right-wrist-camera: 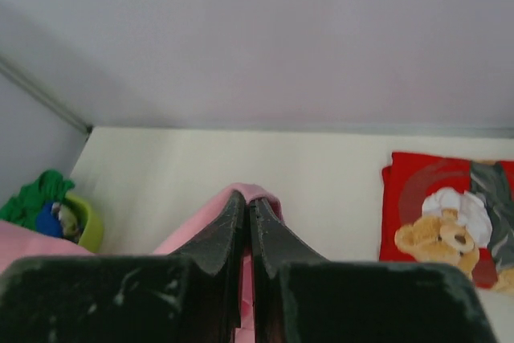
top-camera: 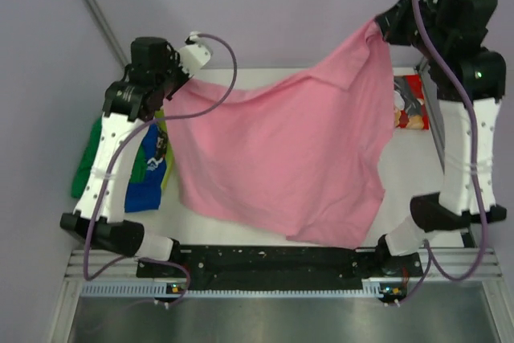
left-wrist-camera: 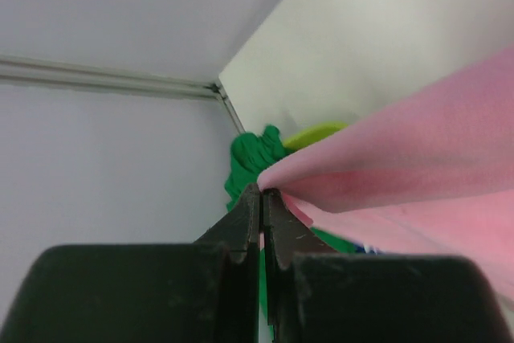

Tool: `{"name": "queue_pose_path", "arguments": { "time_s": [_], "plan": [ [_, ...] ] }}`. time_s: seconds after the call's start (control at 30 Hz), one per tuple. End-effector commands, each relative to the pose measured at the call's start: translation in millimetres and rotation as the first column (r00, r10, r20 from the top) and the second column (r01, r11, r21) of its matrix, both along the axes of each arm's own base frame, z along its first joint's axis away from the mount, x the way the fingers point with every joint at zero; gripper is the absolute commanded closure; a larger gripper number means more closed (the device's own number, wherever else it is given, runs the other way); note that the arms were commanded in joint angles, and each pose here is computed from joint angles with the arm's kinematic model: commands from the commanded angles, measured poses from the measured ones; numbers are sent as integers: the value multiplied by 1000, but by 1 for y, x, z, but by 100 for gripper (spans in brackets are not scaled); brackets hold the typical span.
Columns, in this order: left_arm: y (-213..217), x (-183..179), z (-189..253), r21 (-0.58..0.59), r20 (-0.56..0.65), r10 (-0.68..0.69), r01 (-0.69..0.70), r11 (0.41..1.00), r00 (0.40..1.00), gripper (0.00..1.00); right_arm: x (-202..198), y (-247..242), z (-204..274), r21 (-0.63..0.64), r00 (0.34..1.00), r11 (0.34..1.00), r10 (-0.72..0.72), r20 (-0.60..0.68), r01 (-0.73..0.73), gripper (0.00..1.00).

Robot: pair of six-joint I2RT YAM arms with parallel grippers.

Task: Fold and stack the t-shirts
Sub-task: Flatten out the tshirt

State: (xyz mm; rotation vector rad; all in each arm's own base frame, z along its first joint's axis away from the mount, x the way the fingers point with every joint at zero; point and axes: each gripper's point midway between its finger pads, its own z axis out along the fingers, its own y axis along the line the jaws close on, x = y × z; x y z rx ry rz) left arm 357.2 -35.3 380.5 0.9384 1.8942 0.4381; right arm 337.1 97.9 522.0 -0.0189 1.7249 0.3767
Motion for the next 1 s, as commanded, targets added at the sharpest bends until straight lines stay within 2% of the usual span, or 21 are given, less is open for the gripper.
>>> {"name": "queue_pose_path", "arguments": {
  "time_s": [0.0,0.07,0.17,0.27,0.37,0.47,0.53,0.67,0.77,0.87,0.97],
  "plan": [
    [18,57,107,-87,387,176,-154,984,905,100,51,-25,84,113,966,993,-47,255,18,100],
    [21,67,133,-106,457,208,-178,978,865,100,58,-34,101,151,948,988,-63,311,17,100],
    [21,71,163,-111,520,202,-170,979,830,100,43,-47,123,175,917,985,-83,390,14,100],
    [12,72,157,-76,506,142,-120,990,851,100,13,-65,137,128,885,990,-118,449,68,100],
    [5,71,123,-26,439,78,-75,997,895,100,-4,-68,122,51,897,994,-112,427,99,100],
    [2,68,71,42,346,22,-39,998,938,100,-11,-65,66,8,952,996,-85,294,87,100],
    [2,55,39,78,287,-14,-9,997,958,100,-15,-56,2,-6,988,999,-37,150,39,100],
    [-4,30,-57,134,48,-108,100,986,993,100,-37,-40,-132,24,986,999,52,-161,-48,100],
    [-9,3,-143,129,-171,-163,186,974,972,100,-69,-34,-226,53,917,996,82,-391,-67,100],
    [-19,-25,-213,59,-343,-220,254,965,913,100,-100,-24,-301,117,802,991,121,-585,-64,100],
    [-19,-68,-271,3,-550,-244,295,956,798,82,-126,-4,-348,208,691,974,209,-692,-85,100]
  ]
}}
